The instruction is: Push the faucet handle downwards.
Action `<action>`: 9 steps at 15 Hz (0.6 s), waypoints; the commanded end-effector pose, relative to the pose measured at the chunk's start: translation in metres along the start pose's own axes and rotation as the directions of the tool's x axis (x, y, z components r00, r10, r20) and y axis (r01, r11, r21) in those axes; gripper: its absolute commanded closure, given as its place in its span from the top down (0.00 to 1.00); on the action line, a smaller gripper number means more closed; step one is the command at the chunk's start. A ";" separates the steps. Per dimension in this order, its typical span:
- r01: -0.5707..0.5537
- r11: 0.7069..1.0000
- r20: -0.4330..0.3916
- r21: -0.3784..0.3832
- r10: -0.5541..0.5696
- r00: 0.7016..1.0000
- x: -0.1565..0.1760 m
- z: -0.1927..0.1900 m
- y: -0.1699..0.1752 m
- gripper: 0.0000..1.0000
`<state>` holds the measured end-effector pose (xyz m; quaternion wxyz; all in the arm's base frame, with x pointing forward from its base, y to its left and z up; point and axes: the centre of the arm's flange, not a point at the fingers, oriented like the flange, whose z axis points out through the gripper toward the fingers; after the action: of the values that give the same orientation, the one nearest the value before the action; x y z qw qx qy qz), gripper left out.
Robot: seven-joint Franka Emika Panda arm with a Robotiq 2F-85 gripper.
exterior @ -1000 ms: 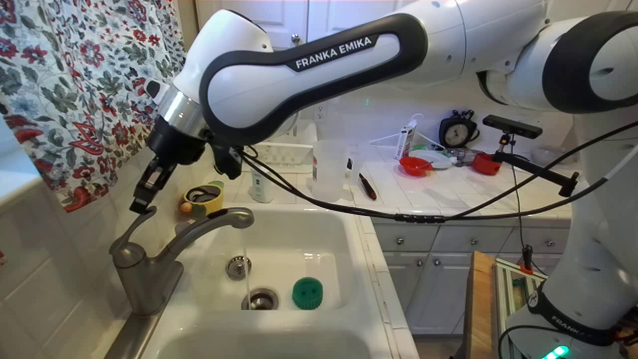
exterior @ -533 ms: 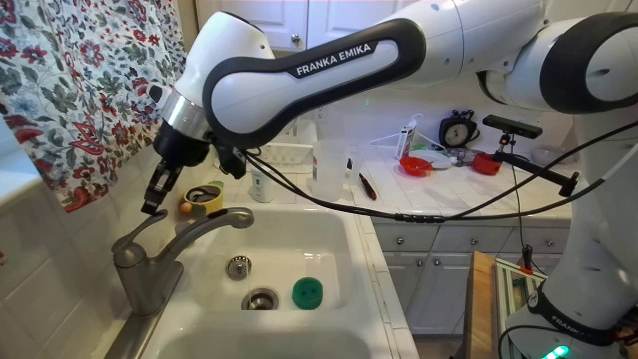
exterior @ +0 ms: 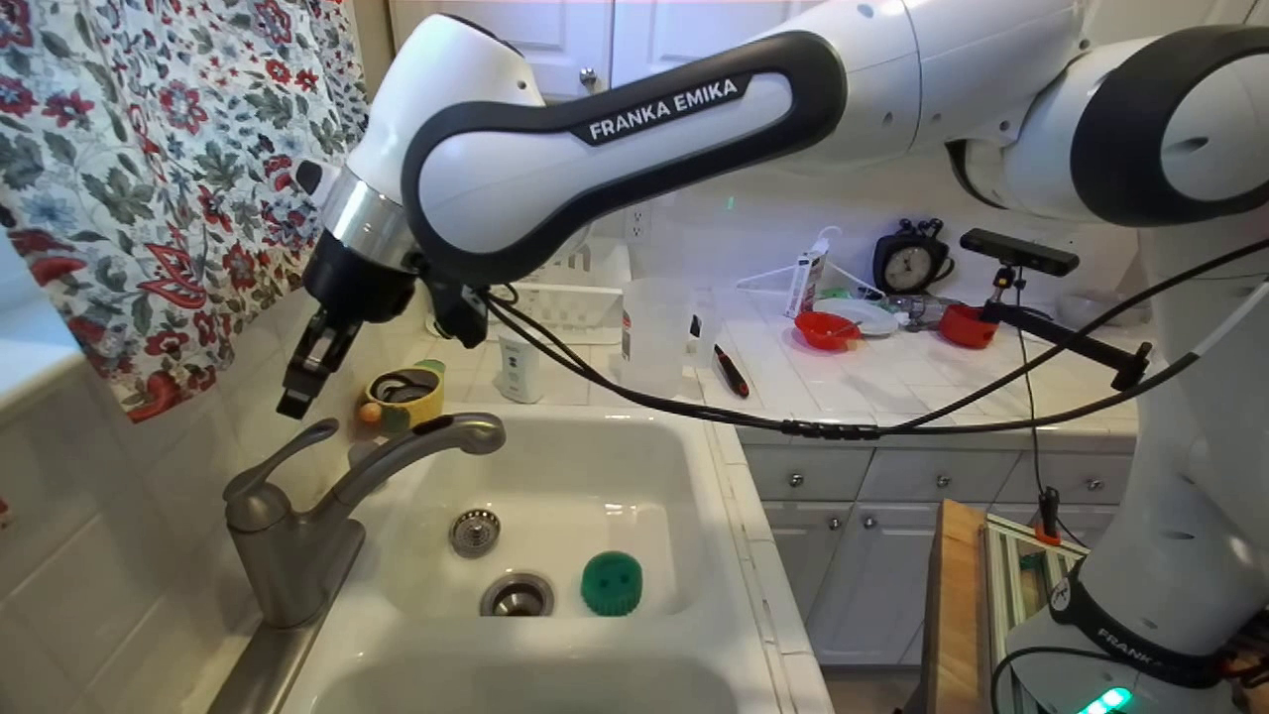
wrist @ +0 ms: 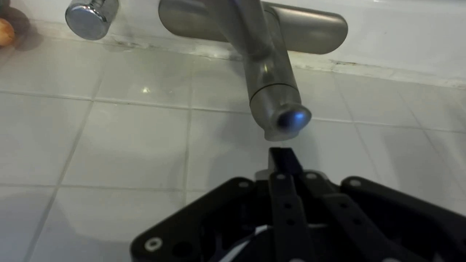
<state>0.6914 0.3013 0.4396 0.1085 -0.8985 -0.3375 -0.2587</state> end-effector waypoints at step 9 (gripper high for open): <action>-0.143 0.980 0.157 -0.136 0.164 0.974 -0.040 -0.110 0.046 0.54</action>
<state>0.6894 0.2315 0.4902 0.0580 -0.9299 -0.2737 -0.2387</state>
